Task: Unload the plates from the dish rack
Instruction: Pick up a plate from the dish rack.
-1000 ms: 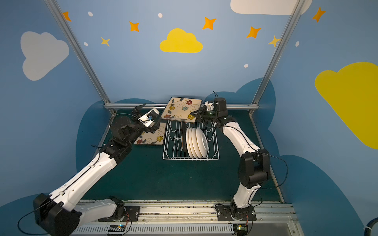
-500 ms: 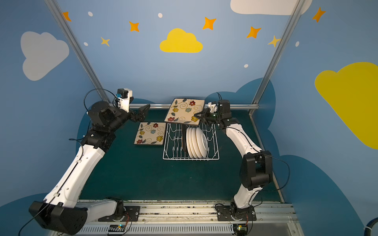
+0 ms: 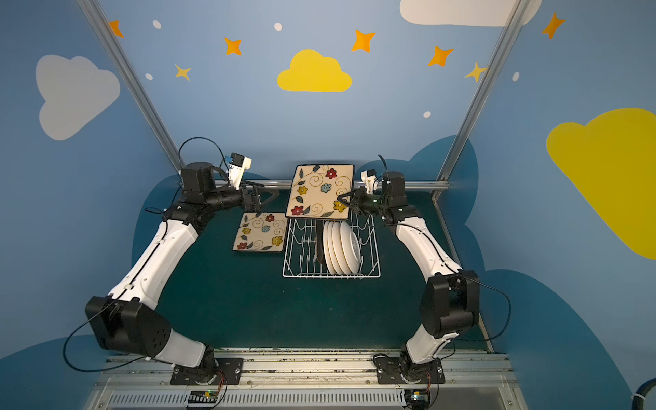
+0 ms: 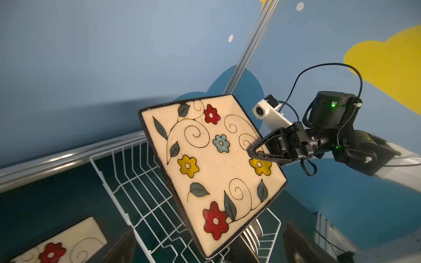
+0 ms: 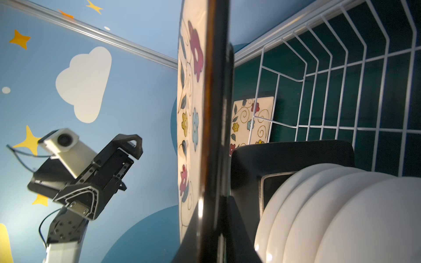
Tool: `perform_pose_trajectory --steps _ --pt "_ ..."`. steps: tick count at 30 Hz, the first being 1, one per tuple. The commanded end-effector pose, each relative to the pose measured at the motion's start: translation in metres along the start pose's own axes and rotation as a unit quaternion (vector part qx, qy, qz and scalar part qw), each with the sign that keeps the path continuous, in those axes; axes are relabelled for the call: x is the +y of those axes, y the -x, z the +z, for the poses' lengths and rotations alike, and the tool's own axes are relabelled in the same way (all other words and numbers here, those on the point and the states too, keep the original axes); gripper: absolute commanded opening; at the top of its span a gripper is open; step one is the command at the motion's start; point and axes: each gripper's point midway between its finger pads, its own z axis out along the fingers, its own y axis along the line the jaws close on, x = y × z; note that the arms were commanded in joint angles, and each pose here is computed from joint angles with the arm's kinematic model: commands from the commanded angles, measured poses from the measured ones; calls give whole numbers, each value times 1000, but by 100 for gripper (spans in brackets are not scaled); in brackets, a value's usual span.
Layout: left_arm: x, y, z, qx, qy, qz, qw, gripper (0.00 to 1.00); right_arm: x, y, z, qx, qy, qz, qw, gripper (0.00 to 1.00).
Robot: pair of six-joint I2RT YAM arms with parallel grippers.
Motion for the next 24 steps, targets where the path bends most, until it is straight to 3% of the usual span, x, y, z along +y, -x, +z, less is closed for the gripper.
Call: perform_pose_trajectory --steps 1,10,19,24 --pt "-9 -3 6 17 -55 -42 997 99 90 14 -32 -48 111 -159 980 0" --pt "2 -15 38 40 -106 -95 989 100 94 2 -27 -44 135 -186 972 0" --pt "-13 -32 68 76 -155 -99 980 99 100 -14 -23 -39 146 -210 966 0" --pt "-23 -37 76 88 -179 -101 975 93 97 -16 -20 -39 145 -206 967 0"
